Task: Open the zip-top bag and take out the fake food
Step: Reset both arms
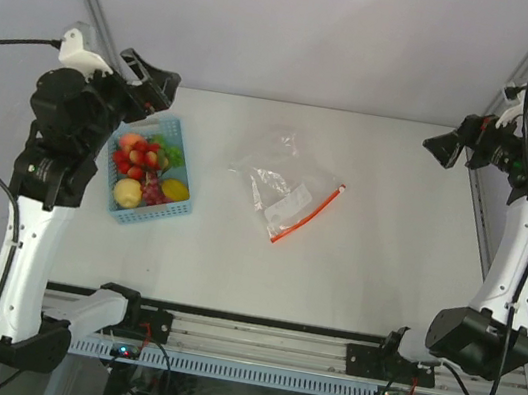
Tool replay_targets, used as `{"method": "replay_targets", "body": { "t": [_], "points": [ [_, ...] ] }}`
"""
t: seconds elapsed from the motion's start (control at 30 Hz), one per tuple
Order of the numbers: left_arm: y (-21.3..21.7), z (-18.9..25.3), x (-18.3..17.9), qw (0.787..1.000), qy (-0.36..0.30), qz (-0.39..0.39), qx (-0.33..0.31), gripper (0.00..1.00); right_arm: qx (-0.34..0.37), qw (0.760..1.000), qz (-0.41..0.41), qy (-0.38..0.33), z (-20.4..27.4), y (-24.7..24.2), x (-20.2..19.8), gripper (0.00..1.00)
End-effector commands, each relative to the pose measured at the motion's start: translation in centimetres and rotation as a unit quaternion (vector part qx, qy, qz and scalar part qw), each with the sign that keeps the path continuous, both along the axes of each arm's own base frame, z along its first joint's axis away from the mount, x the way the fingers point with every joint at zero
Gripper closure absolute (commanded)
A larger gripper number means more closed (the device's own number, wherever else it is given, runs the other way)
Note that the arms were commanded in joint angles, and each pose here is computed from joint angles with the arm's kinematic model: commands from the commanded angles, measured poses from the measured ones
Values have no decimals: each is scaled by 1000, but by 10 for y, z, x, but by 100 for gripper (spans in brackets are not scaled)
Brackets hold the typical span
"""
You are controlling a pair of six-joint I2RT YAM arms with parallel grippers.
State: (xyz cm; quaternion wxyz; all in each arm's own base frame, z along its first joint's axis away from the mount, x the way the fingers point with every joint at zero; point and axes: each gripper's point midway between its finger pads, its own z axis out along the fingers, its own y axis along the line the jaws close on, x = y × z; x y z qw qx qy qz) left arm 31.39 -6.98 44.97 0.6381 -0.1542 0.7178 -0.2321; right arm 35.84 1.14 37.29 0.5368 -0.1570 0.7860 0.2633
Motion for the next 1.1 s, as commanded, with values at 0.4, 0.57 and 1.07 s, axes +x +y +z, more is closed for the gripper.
{"method": "replay_targets", "body": {
  "t": [0.4,0.57,1.07],
  "points": [
    [-1,50,-44,996,-39,-44,61,0,-23,987,-159,-28,47,-16,-31,0],
    [-3,21,-45,996,-10,-54,69,0,-33,982,-184,-35,56,-18,-34,0],
    [-6,-1,-56,994,5,-73,82,0,-21,978,-205,-38,55,-19,-44,0]
  ]
}}
